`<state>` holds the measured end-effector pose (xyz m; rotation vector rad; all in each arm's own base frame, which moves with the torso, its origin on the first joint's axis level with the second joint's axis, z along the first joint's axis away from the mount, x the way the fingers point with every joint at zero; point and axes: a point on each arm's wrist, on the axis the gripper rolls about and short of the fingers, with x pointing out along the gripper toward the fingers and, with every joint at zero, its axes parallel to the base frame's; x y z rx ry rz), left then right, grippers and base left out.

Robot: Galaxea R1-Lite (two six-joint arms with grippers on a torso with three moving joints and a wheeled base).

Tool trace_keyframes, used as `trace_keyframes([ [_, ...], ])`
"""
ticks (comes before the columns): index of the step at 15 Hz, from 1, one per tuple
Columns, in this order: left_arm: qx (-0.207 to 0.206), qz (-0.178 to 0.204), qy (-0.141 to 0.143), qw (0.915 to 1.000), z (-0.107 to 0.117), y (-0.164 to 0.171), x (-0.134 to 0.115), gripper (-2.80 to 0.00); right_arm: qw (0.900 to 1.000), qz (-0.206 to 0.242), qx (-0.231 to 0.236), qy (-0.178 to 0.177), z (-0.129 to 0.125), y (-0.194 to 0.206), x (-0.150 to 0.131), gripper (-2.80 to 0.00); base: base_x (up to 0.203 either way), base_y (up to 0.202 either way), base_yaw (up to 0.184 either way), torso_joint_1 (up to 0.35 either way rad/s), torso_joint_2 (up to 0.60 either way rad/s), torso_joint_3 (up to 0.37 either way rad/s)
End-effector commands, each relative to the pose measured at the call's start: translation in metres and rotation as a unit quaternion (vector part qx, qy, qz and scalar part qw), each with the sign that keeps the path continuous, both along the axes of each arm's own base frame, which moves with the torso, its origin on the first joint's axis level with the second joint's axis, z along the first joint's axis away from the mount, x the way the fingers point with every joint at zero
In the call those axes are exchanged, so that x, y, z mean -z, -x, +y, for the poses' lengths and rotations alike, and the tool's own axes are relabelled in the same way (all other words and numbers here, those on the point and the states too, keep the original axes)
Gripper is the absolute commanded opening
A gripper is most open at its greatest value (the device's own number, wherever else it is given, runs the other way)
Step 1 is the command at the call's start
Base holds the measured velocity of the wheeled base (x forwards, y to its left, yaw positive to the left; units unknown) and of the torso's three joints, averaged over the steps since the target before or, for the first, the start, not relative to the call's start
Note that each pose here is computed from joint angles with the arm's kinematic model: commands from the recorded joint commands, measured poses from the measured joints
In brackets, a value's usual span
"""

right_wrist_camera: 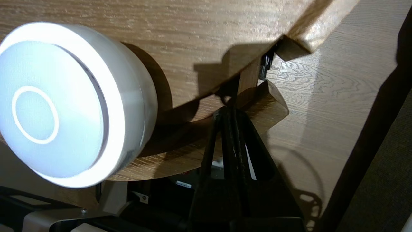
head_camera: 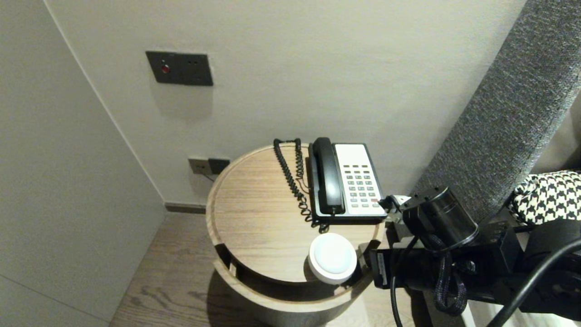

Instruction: Open the nightstand drawer

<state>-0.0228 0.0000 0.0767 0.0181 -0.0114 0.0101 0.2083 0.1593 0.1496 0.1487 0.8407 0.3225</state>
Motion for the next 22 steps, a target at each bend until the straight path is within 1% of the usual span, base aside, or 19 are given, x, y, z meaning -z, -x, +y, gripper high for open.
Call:
trace_keyframes([
  [1,0.000,-0.001,0.000,1.0000,0.000,0.000,0.000,-2.80,1.000,0.003,-0.005,0.001,-0.002,0.007,0.002,-2.80,0.000,0.000,0.000,0.000,0.00,0.000],
  [5,0.000,-0.001,0.000,1.0000,0.000,0.000,0.000,-2.80,1.000,0.016,-0.014,0.010,-0.005,0.019,0.009,-2.80,0.000,0.000,0.000,0.000,0.00,0.000],
  [9,0.000,-0.001,0.000,1.0000,0.000,0.000,0.000,-2.80,0.999,0.030,-0.036,0.021,-0.004,0.033,0.018,-2.80,0.000,0.000,0.000,0.000,0.00,0.000],
  [14,0.000,-0.001,0.000,1.0000,0.000,0.000,0.000,-2.80,0.997,0.043,-0.054,0.034,-0.010,0.052,0.026,-2.80,0.000,0.000,0.000,0.000,0.00,0.000],
  [15,0.000,-0.001,0.000,1.0000,0.000,0.000,0.000,-2.80,0.997,0.046,-0.057,0.033,-0.011,0.056,0.028,-2.80,0.000,0.000,0.000,0.000,0.00,0.000],
  [17,0.000,-0.001,0.000,1.0000,0.000,0.000,0.000,-2.80,0.997,0.056,-0.055,0.021,-0.009,0.064,0.028,-2.80,0.000,0.000,0.000,0.000,0.00,0.000],
  [22,0.000,-0.001,0.000,1.0000,0.000,0.000,0.000,-2.80,0.996,0.057,-0.062,0.020,-0.014,0.073,0.029,-2.80,0.000,0.000,0.000,0.000,0.00,0.000],
])
